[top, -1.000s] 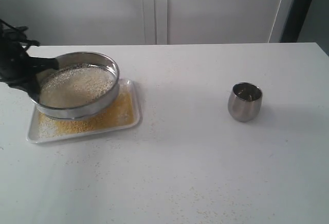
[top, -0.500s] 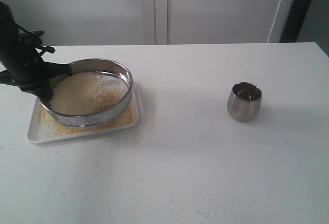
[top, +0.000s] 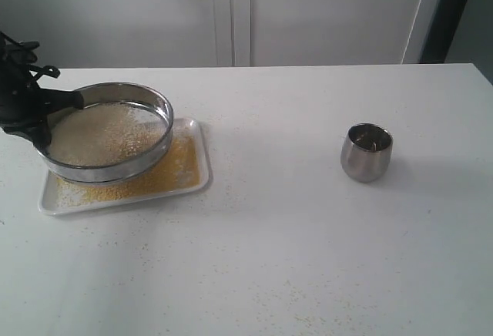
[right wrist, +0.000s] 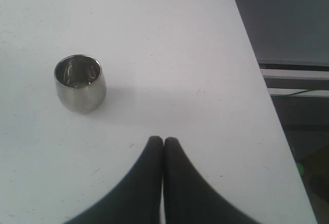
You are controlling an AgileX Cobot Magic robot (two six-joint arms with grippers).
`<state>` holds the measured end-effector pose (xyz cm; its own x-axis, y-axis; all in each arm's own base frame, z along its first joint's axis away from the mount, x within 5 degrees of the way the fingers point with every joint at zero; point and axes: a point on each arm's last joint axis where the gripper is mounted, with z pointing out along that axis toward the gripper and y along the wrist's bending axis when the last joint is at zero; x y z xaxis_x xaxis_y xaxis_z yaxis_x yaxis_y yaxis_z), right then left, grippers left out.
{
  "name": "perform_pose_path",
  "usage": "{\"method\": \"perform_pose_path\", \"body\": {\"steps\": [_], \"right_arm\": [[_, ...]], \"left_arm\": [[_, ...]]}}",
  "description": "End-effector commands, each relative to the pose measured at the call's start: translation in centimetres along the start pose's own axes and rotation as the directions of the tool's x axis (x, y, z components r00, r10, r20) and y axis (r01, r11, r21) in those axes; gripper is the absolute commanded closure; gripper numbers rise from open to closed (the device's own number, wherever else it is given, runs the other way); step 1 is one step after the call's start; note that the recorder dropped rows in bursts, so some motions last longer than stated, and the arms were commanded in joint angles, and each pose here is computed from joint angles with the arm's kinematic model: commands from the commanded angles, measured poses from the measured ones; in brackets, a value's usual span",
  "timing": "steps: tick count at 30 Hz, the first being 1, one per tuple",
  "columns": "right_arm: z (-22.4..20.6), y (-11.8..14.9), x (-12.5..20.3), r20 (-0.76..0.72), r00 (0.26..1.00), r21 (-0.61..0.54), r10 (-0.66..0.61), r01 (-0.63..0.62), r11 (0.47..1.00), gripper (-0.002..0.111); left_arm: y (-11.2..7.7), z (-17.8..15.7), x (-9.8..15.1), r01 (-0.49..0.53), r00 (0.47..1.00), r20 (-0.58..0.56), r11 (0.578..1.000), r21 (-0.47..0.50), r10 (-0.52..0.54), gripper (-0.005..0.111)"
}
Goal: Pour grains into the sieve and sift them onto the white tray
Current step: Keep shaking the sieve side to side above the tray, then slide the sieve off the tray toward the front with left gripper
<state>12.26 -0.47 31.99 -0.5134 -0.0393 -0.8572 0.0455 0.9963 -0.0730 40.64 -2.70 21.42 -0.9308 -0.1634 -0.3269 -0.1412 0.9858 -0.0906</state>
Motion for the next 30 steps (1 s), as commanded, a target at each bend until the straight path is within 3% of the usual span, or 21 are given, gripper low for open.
{"method": "perform_pose_path", "body": {"steps": [1,8,20,30], "right_arm": [[0.0,0.0,0.0,0.005,1.000,0.002,0.006,-0.006,1.000,0.108],[0.0,0.0,0.0,0.005,1.000,0.002,0.006,-0.006,1.000,0.108],[0.0,0.0,0.0,0.005,1.000,0.002,0.006,-0.006,1.000,0.108],[0.0,0.0,0.0,0.005,1.000,0.002,0.006,-0.006,1.000,0.108]], "left_arm": [[0.2,-0.8,-0.1,0.042,0.999,0.010,0.999,0.012,-0.042,0.107],[-0.1,-0.8,-0.1,-0.042,0.999,0.013,0.999,0.009,0.042,0.107],[-0.1,-1.3,-0.1,-0.042,0.999,0.029,0.999,0.012,0.042,0.107],[-0.1,-4.4,0.4,-0.016,0.999,0.028,1.000,0.014,0.015,0.107]]}}
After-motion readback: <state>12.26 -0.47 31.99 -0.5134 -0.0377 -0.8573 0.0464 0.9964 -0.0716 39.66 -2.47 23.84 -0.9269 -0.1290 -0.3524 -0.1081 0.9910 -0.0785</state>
